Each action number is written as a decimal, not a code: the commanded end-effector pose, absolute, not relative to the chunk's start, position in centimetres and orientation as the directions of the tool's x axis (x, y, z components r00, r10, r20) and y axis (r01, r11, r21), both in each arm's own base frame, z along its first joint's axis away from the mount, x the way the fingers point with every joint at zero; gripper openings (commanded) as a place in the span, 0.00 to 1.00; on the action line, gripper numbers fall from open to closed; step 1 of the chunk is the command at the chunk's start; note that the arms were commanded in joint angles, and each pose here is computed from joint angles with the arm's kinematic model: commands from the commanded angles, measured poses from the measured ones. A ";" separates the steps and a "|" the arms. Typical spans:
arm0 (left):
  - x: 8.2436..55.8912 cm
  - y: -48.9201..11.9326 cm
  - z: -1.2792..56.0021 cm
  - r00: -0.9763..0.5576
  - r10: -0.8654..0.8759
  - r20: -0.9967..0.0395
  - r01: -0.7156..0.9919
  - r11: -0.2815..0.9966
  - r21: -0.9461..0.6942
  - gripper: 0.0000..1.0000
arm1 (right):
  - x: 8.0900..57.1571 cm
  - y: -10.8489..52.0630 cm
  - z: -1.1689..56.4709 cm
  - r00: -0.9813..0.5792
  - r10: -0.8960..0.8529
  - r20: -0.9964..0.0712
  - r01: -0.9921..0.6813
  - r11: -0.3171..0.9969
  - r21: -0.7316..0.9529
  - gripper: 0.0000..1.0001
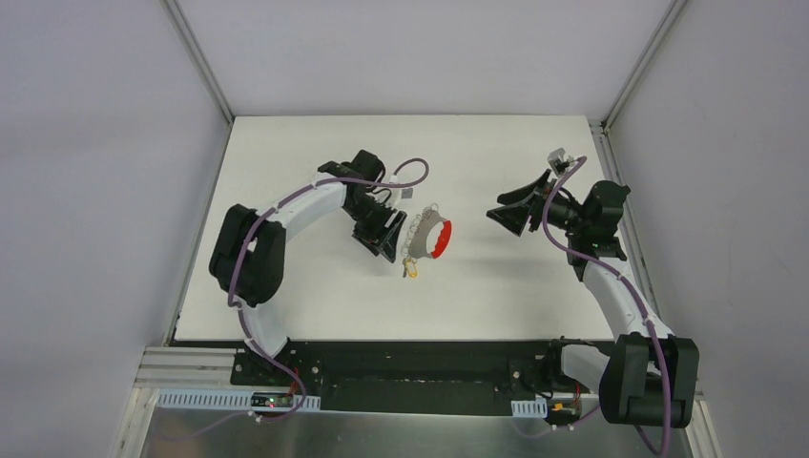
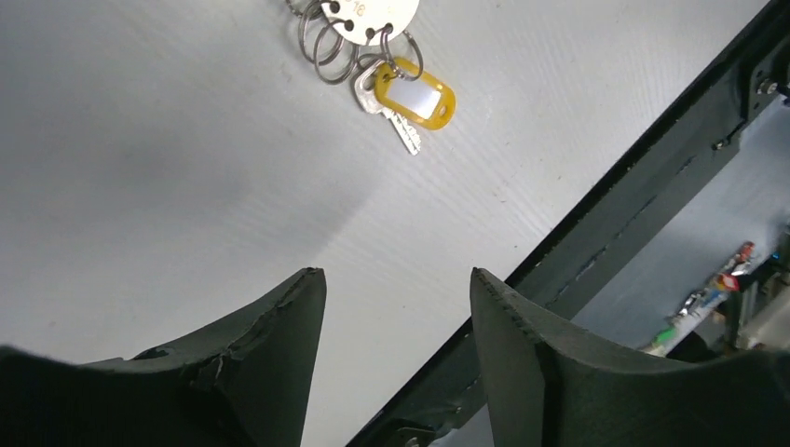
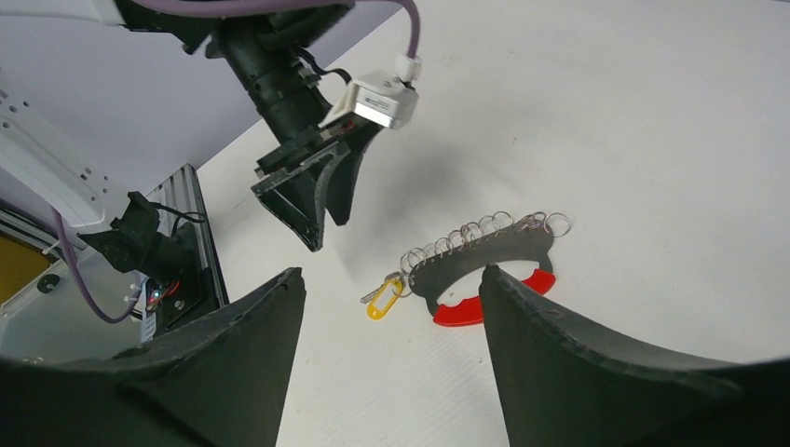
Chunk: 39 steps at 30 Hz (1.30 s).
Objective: Put the keys on the keyring
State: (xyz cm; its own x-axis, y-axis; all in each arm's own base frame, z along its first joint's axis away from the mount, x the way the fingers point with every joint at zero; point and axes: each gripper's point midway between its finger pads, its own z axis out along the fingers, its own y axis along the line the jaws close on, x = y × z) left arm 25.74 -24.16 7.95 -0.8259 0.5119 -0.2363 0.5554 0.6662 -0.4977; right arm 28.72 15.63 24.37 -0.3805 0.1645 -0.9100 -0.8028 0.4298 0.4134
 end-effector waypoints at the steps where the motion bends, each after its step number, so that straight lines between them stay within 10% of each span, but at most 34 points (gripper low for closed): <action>1: 26.9 -21.7 10.3 -0.756 0.547 -0.360 0.650 0.690 -0.318 0.60 | 29.2 15.2 26.1 -0.294 0.153 -0.943 -0.829 0.450 0.332 0.74; 11: 30.3 -16.6 16.6 -0.618 0.513 -0.596 0.627 0.779 0.021 0.68 | 30.9 14.0 26.5 -0.263 0.118 -0.958 -0.779 0.560 0.283 0.99; 28: 31.9 -6.4 26.0 -0.494 0.064 -0.867 0.285 0.954 -0.092 0.99 | 33.9 9.8 25.3 -0.342 0.137 -0.929 -0.507 0.806 0.306 1.00; 39: 29.0 -0.3 28.3 -0.328 0.005 -0.945 -0.021 1.000 0.013 0.99 | 32.4 10.0 28.3 -0.326 0.181 -0.928 -0.498 0.802 0.331 0.98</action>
State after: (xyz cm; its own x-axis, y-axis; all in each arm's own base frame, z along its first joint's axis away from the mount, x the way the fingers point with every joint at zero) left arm 29.22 -2.81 27.29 -0.3948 0.0460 -0.9176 0.1206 0.9927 -0.0021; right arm 32.60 10.19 24.37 -0.3950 0.1649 -0.9038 -0.4876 0.7962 0.3583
